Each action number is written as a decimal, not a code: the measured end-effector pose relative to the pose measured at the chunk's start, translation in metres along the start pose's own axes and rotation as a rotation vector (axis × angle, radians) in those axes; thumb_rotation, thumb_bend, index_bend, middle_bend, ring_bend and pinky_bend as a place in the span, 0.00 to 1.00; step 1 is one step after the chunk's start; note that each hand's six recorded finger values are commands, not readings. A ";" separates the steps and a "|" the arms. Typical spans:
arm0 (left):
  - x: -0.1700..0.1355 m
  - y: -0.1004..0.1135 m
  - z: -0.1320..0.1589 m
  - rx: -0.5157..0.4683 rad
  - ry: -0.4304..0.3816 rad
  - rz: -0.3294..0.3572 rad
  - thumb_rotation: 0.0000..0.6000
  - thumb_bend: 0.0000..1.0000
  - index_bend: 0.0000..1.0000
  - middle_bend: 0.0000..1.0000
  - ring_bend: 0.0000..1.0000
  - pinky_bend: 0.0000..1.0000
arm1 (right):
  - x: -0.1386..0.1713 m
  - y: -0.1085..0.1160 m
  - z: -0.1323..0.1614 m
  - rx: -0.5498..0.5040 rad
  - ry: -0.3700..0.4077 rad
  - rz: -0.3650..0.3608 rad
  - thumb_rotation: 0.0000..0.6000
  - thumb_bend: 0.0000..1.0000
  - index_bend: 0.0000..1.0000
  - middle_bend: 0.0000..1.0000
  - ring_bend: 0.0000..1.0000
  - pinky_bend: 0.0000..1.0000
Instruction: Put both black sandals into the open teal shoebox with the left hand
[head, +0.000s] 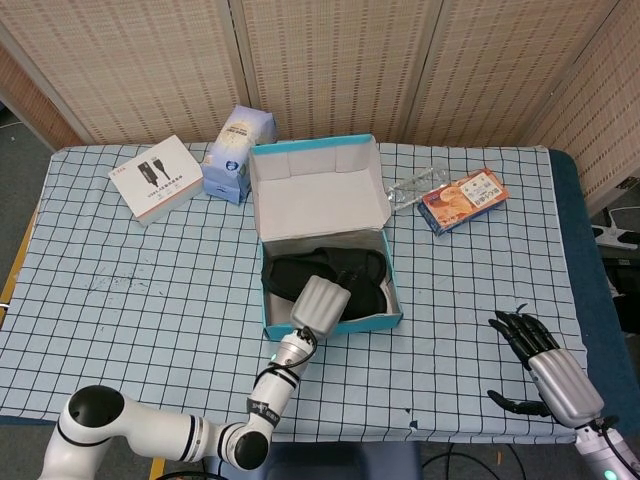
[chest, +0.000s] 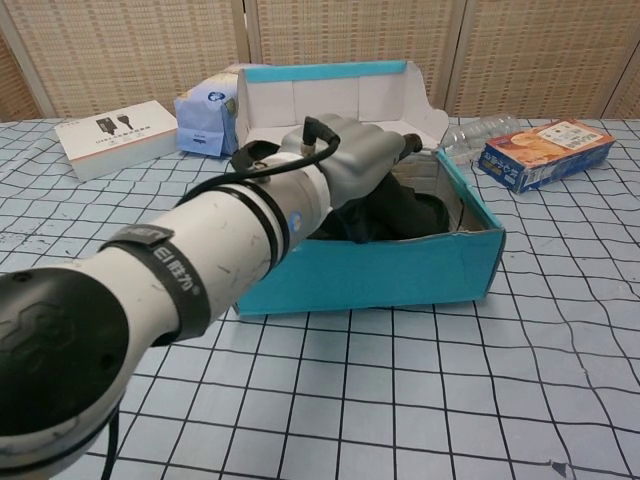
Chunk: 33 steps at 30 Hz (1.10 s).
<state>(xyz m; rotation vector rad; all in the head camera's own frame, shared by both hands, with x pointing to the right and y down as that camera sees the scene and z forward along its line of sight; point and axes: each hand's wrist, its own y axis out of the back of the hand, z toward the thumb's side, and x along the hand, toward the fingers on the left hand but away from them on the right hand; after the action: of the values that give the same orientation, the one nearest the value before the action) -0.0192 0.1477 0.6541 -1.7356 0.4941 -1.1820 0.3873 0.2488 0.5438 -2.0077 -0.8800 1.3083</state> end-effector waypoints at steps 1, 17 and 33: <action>0.000 0.000 0.000 0.006 -0.004 0.002 0.99 0.39 0.00 0.00 0.00 0.13 | 0.000 0.000 0.000 0.000 0.000 0.001 0.78 0.15 0.00 0.00 0.00 0.00; -0.006 0.014 -0.004 -0.050 -0.080 0.042 0.89 0.38 0.00 0.00 0.00 0.02 | -0.001 -0.002 0.000 0.004 -0.003 0.010 0.78 0.15 0.00 0.00 0.00 0.00; 0.009 0.026 -0.046 -0.062 -0.031 0.113 1.00 0.63 0.17 0.35 0.30 0.30 | 0.000 -0.005 0.003 0.006 0.007 0.022 0.78 0.15 0.00 0.00 0.00 0.00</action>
<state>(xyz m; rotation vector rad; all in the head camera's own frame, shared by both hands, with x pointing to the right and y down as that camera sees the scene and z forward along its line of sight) -0.0509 0.1076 0.6401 -1.7523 0.6082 -1.0681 0.3835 0.2519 0.5468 -2.0217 -0.8526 1.3140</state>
